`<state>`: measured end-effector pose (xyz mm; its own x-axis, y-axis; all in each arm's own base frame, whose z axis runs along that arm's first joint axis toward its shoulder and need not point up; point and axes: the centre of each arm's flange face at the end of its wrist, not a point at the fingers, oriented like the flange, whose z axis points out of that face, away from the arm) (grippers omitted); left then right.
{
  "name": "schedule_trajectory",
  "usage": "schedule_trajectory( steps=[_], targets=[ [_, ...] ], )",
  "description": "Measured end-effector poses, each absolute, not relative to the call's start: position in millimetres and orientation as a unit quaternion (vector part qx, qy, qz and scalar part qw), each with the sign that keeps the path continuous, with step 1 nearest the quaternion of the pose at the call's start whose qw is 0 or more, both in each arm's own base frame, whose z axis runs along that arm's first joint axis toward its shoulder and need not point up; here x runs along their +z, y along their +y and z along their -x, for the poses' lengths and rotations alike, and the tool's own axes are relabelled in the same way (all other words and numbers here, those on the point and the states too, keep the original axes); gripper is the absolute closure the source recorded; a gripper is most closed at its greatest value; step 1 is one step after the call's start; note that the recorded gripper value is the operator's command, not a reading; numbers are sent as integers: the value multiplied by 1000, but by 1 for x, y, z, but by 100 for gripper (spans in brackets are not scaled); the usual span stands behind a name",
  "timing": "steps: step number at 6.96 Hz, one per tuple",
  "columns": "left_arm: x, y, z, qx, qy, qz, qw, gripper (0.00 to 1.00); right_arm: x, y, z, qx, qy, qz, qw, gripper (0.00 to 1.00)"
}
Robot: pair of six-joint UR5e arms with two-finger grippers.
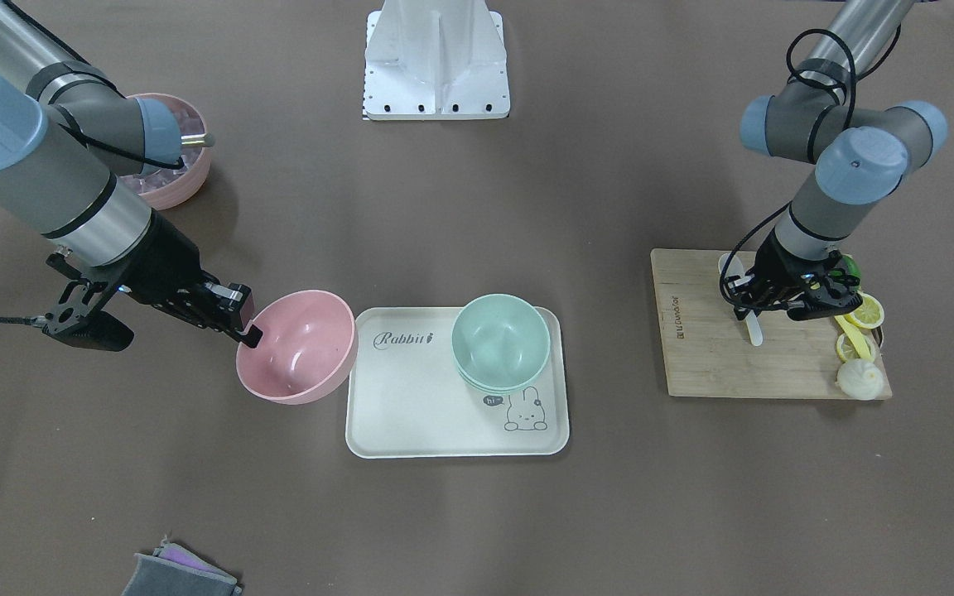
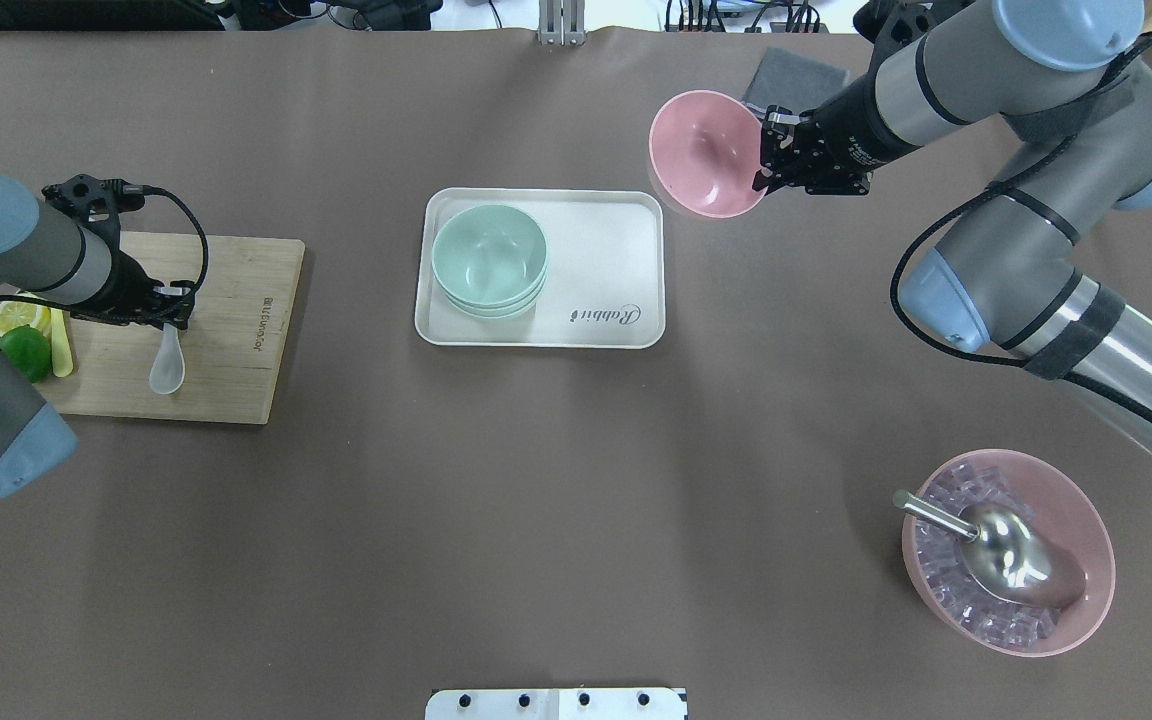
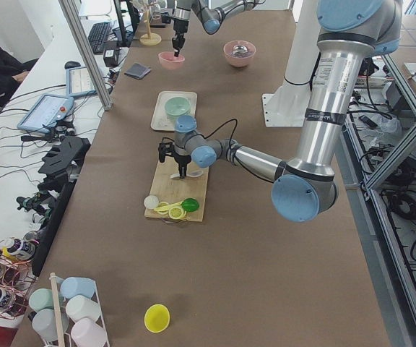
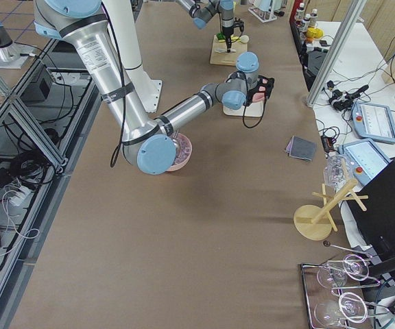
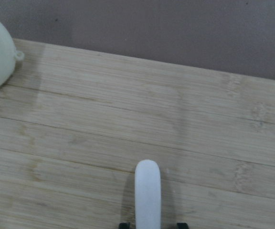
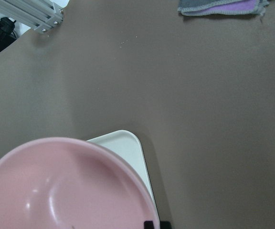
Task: Stack pink bowl on green and place spoon
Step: 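Lift the pink bowl toward the tray while the left gripper reaches the spoon, then lower the pink bowl onto the green bowls while the left gripper grasps the spoon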
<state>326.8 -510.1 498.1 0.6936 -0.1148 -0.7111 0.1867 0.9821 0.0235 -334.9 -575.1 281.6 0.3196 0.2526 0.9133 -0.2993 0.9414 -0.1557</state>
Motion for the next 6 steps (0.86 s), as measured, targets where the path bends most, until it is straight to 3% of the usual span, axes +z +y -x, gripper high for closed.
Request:
schedule_trajectory(
  steps=[3, 6],
  targets=[
    [480, -500, -316, -76, 398, -50, 913, 100, 275, -574, 334, 168, -561, -23, 810, 100],
    [436, -523, -286, -76, 457, -32, 886, 100, 247, -580, 371, 158, -562, -38, 811, 100]
  ],
)
